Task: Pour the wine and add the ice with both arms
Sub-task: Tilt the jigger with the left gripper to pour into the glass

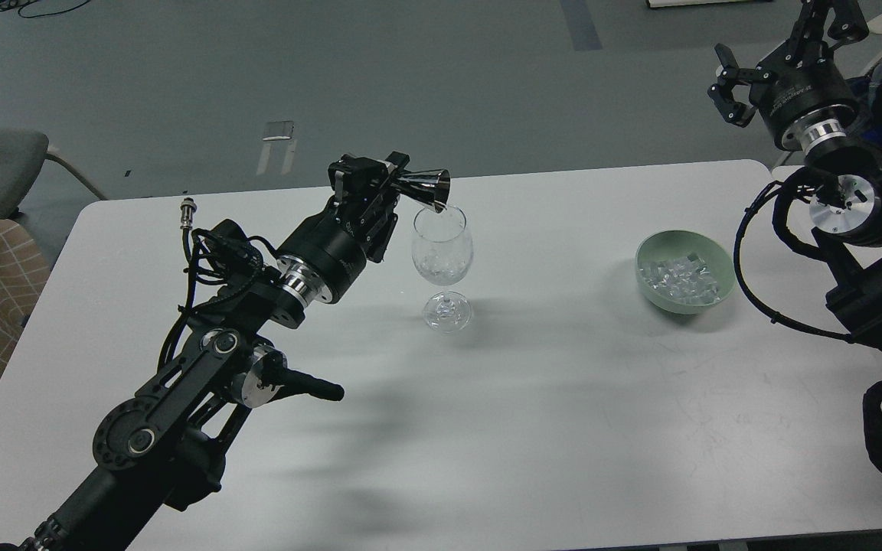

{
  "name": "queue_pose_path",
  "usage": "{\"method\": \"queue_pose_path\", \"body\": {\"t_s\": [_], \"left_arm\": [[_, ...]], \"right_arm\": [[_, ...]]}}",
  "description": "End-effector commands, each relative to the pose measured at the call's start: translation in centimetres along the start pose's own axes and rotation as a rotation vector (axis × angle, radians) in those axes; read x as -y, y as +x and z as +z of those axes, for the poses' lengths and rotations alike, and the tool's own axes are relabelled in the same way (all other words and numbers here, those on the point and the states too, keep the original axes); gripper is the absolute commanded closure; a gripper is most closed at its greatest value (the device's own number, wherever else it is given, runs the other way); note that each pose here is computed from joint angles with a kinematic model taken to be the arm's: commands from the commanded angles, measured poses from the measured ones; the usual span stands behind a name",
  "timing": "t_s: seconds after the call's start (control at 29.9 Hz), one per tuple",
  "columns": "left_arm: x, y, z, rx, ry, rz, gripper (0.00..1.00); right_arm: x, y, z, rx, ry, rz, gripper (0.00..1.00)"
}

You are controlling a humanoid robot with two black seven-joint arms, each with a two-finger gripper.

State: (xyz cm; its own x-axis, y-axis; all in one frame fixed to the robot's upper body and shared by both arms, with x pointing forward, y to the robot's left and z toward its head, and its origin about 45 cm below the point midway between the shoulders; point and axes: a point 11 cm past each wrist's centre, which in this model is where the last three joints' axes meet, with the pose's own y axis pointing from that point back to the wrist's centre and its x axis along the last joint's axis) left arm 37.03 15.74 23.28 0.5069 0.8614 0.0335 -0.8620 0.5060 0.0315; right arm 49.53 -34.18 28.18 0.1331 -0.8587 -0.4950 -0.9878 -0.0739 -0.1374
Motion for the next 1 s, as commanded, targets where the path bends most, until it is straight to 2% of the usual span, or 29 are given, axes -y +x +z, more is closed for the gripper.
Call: {"method": "queue_pose_path", "body": {"t_s": [0.0,0.43,0.87,0.97], "left_arm": [[0.0,0.0,-0.1,0.019,0.003,-0.002,1.0],[0.1,0.3,0.2,0.049,0.001,0.001,1.0],[1.2,-0.2,2.3,0.105,-0.036,-0.03,1.0],[1.5,0.8,3.5,0.19,-0.05,-0.027,1.0]], "right_arm": [[0.0,0.0,0.0,0.001,0.001,0.001,0.0],[-0.3,0.5,-0.1,-0.004,0.001,0.007,0.0],[-0.5,0.8,-0.1,-0.007,0.001,0.01,0.0],[-0.6,0.9,-0.2,-0.01,0.001,0.011,0.0]]}}
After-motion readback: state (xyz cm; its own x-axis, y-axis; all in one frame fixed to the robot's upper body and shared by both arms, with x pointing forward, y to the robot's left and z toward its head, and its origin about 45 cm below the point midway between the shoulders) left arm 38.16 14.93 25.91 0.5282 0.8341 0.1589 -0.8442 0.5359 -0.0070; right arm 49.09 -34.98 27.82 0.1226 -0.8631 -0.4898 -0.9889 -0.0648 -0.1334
